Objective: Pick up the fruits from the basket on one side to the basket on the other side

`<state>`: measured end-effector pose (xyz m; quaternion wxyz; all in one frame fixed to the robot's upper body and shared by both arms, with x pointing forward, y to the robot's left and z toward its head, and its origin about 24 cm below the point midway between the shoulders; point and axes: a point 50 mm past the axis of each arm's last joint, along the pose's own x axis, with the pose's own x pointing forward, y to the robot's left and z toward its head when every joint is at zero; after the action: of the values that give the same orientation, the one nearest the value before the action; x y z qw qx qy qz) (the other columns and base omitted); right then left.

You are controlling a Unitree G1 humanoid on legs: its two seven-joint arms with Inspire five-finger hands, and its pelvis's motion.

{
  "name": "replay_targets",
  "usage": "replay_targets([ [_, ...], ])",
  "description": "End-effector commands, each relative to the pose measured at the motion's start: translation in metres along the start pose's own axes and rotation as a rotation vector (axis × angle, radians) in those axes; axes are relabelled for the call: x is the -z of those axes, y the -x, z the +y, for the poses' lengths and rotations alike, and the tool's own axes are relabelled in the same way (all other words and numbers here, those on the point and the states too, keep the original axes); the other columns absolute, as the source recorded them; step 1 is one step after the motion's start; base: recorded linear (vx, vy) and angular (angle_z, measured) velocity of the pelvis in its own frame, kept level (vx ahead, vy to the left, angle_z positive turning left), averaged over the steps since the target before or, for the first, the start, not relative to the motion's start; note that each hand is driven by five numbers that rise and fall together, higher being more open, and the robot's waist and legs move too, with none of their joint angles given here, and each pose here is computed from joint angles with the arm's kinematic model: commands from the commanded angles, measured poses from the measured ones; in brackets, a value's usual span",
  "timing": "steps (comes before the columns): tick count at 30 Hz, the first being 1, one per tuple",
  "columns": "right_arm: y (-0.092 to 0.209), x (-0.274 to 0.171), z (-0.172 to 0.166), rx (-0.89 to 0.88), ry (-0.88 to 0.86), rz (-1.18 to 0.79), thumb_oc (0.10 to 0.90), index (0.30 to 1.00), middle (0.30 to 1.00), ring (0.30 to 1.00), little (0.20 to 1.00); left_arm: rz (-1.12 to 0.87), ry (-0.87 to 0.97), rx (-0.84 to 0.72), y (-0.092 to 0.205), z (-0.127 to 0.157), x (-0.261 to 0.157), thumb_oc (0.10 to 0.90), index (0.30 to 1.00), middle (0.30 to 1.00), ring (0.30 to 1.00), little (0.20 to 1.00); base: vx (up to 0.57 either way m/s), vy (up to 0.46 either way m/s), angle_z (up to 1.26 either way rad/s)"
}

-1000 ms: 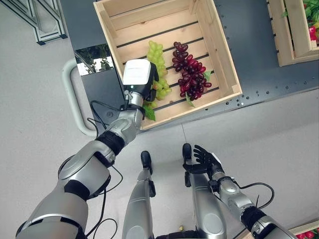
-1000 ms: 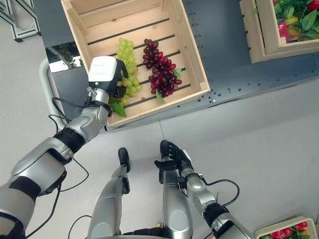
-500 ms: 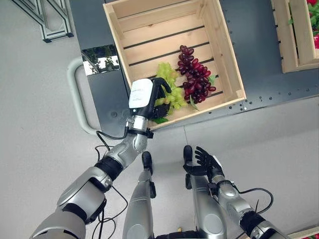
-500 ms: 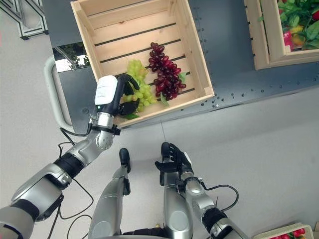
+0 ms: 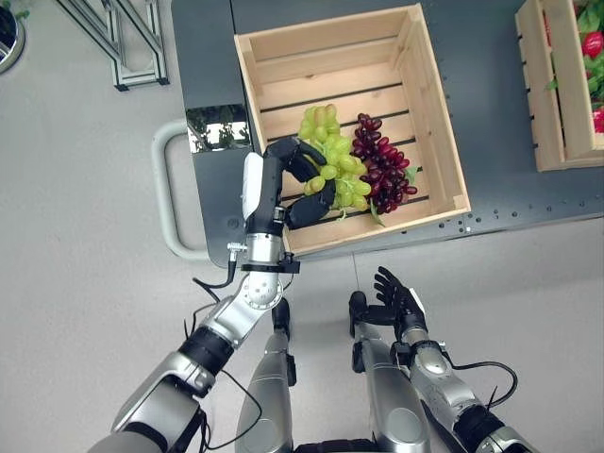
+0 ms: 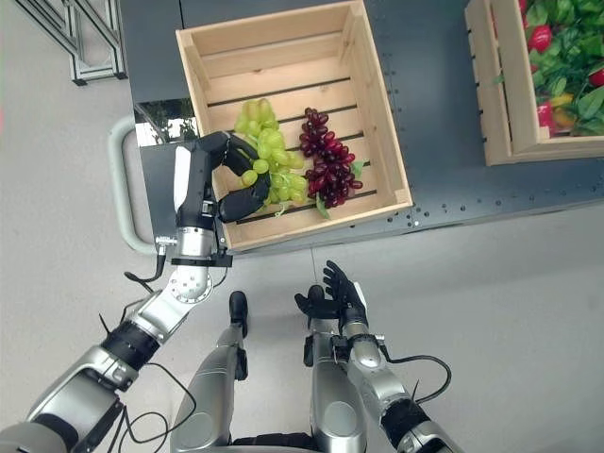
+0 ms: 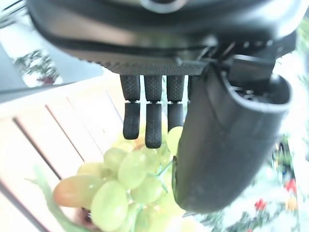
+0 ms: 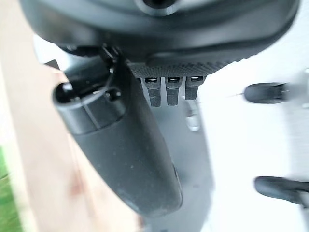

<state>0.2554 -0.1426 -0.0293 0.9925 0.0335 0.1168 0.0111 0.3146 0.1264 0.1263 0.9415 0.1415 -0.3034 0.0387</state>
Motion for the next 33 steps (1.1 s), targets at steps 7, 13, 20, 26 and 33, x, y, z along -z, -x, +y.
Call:
replay_targets([
  [7, 0.03, -0.09, -0.02, 0.023, 0.017, -0.493, 0.8, 0.9, 0.9, 0.9, 0.9, -0.353, 0.547, 0.013, 0.0, 0.03, -0.081, 0.4, 0.3, 0.3, 0.3, 0.3, 0.05, -0.032, 0.02],
  [13, 0.048, -0.123, -0.029, -0.02, 0.13, -0.642, 0.8, 0.9, 0.9, 0.9, 0.9, -0.276, 0.632, 0.076, 0.011, 0.042, -0.073, 0.4, 0.3, 0.3, 0.3, 0.3, 0.06, 0.033, -0.04],
  [20, 0.062, -0.153, -0.036, -0.089, 0.236, -0.769, 0.8, 0.9, 0.9, 0.9, 0.9, -0.115, 0.686, 0.084, 0.022, 0.055, -0.052, 0.4, 0.3, 0.3, 0.3, 0.3, 0.09, 0.051, -0.09],
  [26, 0.063, -0.167, -0.03, -0.157, 0.232, -0.825, 0.8, 0.9, 0.9, 0.9, 0.9, -0.026, 0.919, 0.168, 0.028, 0.052, -0.042, 0.4, 0.3, 0.3, 0.3, 0.3, 0.07, 0.015, -0.06],
  [33, 0.06, -0.187, -0.02, -0.245, 0.311, -0.896, 0.8, 0.9, 0.9, 0.9, 0.9, 0.076, 1.135, 0.375, 0.032, 0.027, -0.037, 0.4, 0.3, 0.3, 0.3, 0.3, 0.02, 0.004, -0.01],
])
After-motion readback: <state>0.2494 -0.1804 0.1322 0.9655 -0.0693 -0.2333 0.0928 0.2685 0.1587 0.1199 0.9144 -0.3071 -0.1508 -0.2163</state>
